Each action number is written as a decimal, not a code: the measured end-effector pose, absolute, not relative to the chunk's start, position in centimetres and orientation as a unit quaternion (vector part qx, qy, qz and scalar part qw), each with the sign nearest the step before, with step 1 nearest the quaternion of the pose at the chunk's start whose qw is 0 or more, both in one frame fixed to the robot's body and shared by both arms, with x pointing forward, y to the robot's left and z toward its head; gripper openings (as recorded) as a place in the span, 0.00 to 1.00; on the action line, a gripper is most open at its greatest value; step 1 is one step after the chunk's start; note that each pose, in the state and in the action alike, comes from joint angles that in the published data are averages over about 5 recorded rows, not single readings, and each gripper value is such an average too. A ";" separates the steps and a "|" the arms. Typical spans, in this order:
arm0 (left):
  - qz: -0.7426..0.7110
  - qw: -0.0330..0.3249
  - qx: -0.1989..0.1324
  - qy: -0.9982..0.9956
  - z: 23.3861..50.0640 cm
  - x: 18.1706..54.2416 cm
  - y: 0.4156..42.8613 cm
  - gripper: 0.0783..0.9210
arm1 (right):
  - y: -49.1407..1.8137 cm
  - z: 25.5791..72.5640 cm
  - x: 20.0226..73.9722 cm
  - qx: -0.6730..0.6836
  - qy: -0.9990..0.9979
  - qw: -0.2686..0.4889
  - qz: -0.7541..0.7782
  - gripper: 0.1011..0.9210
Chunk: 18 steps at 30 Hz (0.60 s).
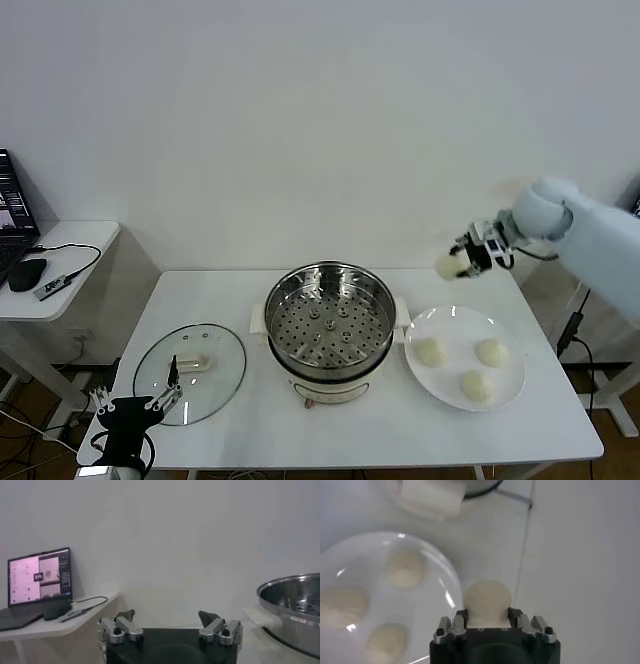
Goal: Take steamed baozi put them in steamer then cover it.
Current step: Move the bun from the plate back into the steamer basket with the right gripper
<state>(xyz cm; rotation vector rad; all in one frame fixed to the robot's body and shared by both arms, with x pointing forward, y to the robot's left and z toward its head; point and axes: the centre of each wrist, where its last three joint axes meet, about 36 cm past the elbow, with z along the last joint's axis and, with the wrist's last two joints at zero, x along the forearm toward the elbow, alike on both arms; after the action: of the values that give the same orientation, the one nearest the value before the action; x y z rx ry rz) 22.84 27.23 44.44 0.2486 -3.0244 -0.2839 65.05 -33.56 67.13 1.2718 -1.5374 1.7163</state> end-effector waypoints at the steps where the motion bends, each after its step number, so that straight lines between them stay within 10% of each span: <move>1: -0.093 0.046 0.081 -0.991 44.5 22.8 27.2 0.88 | -32.8 68.0 65.0 0.471 -0.564 0.243 0.634 0.50; 18: -0.092 0.049 0.101 -0.989 44.9 22.7 28.2 0.88 | -16.8 68.7 64.9 0.565 -0.451 0.104 0.683 0.50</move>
<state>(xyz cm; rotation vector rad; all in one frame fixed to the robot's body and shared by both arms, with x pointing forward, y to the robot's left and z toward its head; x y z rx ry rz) 22.72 28.20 44.89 0.3074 -3.0147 -0.2797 64.89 -16.77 68.72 1.6672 -1.3295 2.0131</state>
